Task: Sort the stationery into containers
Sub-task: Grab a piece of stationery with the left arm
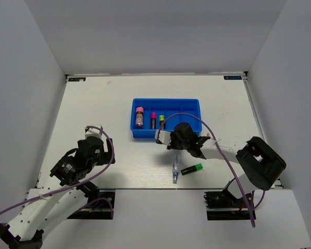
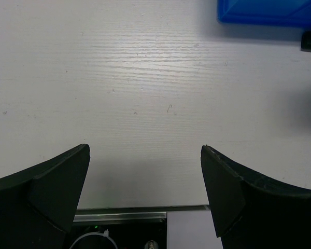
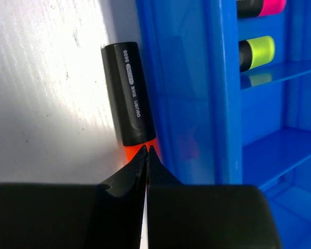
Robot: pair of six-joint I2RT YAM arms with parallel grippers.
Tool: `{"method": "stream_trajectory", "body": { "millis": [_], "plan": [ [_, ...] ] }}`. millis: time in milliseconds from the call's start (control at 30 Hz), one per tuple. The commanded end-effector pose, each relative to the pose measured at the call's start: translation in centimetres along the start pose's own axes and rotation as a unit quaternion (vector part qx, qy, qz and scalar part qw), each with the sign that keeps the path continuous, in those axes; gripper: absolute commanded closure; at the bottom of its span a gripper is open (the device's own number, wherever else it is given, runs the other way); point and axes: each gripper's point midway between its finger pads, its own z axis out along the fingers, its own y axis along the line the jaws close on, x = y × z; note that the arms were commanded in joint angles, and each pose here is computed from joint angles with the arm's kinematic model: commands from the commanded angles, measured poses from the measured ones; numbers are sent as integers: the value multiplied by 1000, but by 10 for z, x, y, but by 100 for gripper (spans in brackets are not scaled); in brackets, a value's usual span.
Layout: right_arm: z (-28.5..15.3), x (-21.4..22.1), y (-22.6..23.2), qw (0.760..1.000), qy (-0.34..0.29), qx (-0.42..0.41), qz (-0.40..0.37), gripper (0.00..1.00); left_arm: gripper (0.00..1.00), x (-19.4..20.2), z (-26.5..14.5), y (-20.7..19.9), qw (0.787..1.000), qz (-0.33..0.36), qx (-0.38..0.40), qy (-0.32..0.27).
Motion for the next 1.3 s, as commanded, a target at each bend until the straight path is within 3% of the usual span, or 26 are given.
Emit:
{"method": "stream_trajectory", "body": {
  "millis": [0,567,1267],
  "plan": [
    [3,-2,-7,999,-5,29,-13,100,2,2,-1,1,1000,-4,0,2],
    [11,0,-6,998,-1,44,-46,100,2,8,1,0,1000,-10,3,13],
    [-9,-28,40,996,-62,-69,4,100,2,23,7,-20,997,-50,44,43]
  ]
}}
